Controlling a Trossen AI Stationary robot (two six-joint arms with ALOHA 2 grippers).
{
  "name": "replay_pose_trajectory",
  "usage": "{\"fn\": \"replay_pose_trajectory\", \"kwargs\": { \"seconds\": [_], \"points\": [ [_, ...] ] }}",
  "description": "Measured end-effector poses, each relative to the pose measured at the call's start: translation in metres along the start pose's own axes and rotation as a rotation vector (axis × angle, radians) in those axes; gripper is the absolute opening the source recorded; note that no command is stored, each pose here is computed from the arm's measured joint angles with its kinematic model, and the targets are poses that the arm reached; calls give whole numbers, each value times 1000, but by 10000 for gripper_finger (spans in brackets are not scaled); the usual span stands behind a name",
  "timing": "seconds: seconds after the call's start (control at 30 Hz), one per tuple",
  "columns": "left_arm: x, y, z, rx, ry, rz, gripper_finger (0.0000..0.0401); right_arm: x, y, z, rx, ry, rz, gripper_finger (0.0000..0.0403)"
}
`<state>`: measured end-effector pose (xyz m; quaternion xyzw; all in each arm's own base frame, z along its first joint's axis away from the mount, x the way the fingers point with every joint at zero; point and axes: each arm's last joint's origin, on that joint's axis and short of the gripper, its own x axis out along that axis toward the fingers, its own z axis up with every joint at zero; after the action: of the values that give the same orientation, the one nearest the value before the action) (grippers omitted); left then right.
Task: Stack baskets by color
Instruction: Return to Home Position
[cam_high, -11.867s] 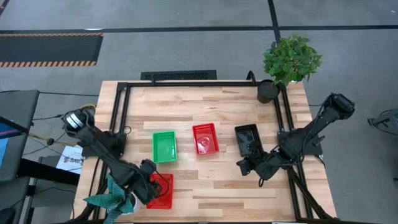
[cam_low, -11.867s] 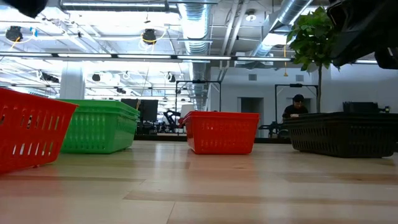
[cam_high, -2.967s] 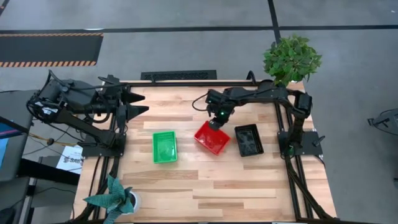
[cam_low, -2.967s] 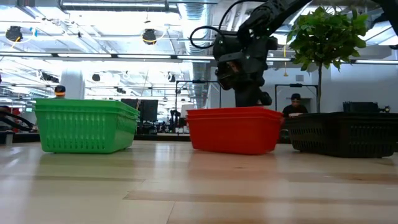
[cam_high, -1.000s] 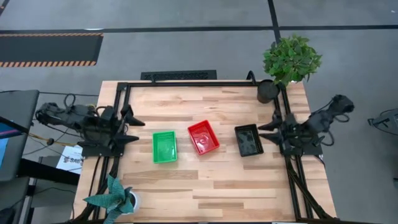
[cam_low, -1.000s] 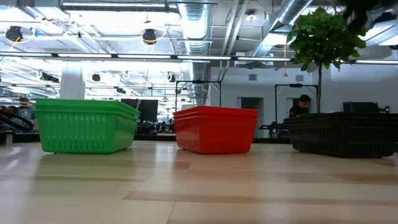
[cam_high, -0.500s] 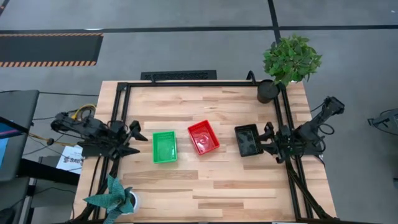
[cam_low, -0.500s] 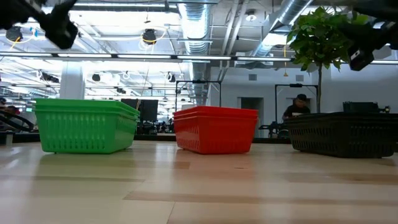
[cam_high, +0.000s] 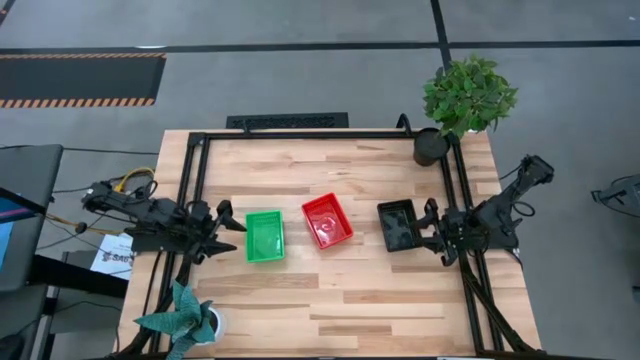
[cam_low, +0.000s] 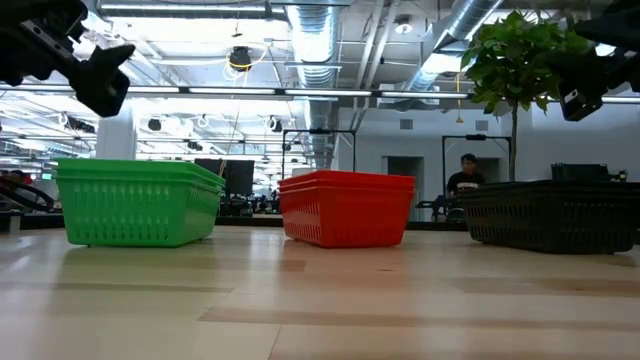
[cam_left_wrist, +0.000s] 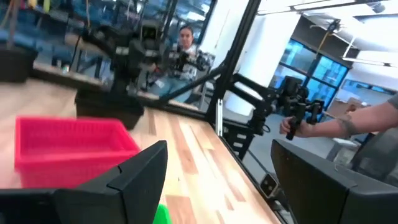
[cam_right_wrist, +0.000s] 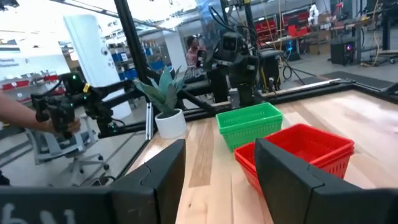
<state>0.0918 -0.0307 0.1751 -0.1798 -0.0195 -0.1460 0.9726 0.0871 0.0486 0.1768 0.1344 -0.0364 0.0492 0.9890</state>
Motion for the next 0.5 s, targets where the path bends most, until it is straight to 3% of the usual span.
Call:
{"fn": "replay_pose_trajectory", "kwargs": {
  "seconds": [0.2,0.5],
  "points": [
    [0,2,-5,-115,48,23,274,0,0,-1,28,6,0,211],
    [0,2,-5,-121,49,23,274,0,-1,-4,9,36,-6,210]
  ]
}}
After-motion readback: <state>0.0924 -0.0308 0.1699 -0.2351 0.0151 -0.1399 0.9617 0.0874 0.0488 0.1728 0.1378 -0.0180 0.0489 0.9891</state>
